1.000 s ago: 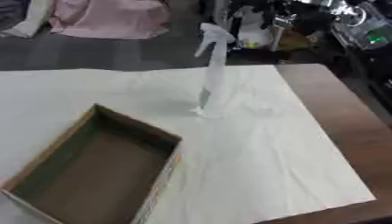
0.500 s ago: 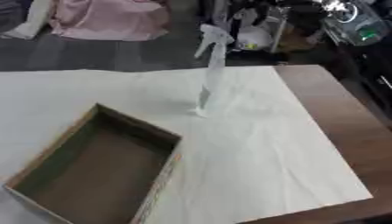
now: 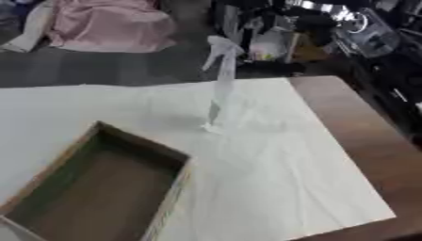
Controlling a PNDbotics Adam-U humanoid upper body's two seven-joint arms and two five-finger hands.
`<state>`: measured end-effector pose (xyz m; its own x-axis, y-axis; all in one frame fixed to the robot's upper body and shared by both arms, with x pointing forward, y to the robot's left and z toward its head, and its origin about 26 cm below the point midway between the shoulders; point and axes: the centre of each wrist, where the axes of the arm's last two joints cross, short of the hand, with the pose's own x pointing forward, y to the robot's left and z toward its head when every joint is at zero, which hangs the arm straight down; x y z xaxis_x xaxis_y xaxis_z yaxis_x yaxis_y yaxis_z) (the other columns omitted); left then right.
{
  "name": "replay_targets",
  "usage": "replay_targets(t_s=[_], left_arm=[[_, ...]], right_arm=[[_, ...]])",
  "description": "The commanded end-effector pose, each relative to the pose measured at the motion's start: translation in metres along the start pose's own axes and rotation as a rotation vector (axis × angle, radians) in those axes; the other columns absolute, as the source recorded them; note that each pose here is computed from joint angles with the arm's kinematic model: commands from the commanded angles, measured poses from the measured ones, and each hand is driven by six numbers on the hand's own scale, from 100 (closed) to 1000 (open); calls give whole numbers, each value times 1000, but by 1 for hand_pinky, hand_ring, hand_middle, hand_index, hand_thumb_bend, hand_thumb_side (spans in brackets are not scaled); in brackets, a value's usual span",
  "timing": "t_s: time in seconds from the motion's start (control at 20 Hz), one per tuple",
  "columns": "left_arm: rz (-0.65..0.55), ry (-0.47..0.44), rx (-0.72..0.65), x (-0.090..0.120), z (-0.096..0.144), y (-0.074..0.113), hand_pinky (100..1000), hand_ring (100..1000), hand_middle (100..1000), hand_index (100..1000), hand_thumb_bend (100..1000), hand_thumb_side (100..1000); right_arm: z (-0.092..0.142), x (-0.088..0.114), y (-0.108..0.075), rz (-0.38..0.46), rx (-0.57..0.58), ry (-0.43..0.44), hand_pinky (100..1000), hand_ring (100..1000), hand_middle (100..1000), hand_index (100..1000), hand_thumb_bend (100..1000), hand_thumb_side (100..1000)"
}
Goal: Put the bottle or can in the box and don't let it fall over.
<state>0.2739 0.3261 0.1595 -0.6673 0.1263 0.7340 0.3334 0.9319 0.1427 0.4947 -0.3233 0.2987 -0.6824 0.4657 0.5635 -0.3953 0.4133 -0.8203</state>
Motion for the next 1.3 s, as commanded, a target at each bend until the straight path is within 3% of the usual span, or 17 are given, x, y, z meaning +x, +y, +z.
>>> replay_targets(t_s=[0.05, 0.65, 1.3], left_arm=[[-15, -23, -29, 8, -8, 1, 592, 754, 693, 904, 100, 740], [-21, -26, -44, 9, -11, 0, 588, 753, 691, 904, 100, 745], [-31, -25, -58, 9, -14, -1, 583, 753, 688, 904, 100, 751]], right_arm=[[2, 11, -13, 161, 146, -139, 832, 1000, 995, 1000, 100, 672], [-1, 14, -12, 145, 134, -169, 834, 1000, 1000, 1000, 100, 675], [20, 16, -17, 137, 121, -160, 829, 1000, 1000, 1000, 100, 661]])
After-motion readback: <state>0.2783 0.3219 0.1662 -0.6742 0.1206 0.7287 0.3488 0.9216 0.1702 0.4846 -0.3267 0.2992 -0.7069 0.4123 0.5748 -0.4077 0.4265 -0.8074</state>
